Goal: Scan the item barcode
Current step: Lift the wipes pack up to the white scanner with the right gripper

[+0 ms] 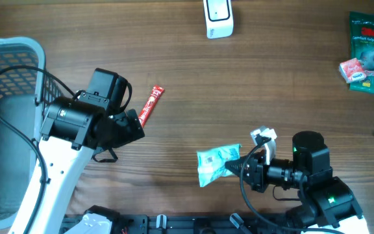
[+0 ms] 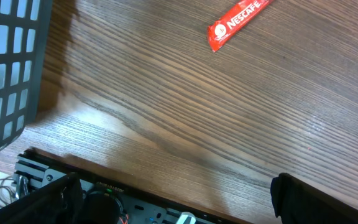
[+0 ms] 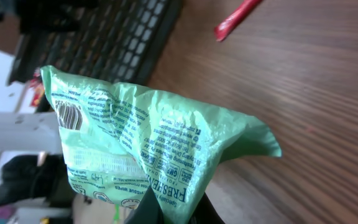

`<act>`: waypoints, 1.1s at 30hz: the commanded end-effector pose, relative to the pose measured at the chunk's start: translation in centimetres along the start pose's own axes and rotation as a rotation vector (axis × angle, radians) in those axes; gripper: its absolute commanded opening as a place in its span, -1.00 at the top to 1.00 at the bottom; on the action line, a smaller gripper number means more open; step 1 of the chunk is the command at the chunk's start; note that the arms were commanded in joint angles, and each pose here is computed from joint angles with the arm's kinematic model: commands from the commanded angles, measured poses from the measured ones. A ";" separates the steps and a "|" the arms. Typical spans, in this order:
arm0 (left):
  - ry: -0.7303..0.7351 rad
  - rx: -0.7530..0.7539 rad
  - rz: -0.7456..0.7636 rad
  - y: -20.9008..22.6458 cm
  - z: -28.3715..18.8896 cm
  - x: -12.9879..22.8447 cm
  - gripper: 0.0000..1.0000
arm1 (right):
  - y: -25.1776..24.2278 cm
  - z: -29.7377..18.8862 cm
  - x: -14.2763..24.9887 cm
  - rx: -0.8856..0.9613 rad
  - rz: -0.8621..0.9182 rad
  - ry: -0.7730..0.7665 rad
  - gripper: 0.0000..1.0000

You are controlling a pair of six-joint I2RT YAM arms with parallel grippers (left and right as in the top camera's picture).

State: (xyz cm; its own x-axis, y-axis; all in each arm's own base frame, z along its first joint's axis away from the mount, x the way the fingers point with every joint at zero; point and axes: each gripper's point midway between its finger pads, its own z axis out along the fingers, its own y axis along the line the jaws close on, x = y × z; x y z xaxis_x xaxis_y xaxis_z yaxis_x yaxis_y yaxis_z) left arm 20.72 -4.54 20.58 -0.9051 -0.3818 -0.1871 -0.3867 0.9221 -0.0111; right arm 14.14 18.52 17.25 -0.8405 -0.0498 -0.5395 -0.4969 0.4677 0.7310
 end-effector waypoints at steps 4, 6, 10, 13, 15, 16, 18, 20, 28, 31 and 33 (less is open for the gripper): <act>-0.004 0.008 0.011 0.0 -0.2 0.0 -1.00 | 2.2 -0.6 0.3 -0.089 -0.225 0.022 0.91; -0.004 0.008 0.011 0.0 -0.2 0.0 -1.00 | 0.8 -0.5 -0.3 -0.004 -0.266 -0.001 0.91; -0.004 0.008 0.011 0.0 -0.2 0.0 -1.00 | -2.4 -0.8 -4.0 0.212 -0.319 -0.126 0.91; -0.004 0.008 0.011 0.0 -0.2 0.0 -1.00 | -3.5 -1.7 -8.4 0.338 -0.402 -0.282 0.91; -0.004 0.008 0.011 0.0 -0.2 0.0 -1.00 | -4.7 -2.9 -11.4 0.460 -0.435 -0.396 0.91; -0.004 0.008 0.011 0.0 -0.2 0.0 -1.00 | -5.4 -3.6 -13.0 0.527 -0.447 -0.456 0.91; -0.004 0.008 0.011 0.0 -0.2 0.0 -1.00 | -6.2 -4.3 -15.6 0.622 -0.545 -0.520 0.91; -0.004 0.008 0.011 0.0 -0.2 0.0 -1.00 | -6.4 -3.8 -17.5 0.655 -0.683 -0.534 0.91; -0.004 0.008 0.011 0.0 -0.2 0.0 -1.00 | -12.5 -4.4 -24.7 1.121 -1.027 -0.599 0.91; -0.004 0.008 0.011 0.0 -0.2 0.0 -1.00 | -14.2 -4.6 -27.3 1.284 -1.118 -0.627 0.91; -0.004 0.008 0.011 0.0 -0.2 0.0 -1.00 | -15.6 -3.2 -28.8 1.333 -1.205 -0.579 0.91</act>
State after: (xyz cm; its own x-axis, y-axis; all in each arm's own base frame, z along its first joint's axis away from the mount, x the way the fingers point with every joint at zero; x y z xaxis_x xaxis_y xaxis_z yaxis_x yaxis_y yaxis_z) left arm 20.71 -4.54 20.58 -0.9052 -0.3818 -0.1865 -0.3867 0.9221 -0.0111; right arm 42.49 10.59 22.84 0.1252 -0.5265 -0.8409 -0.0870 0.8385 -0.5380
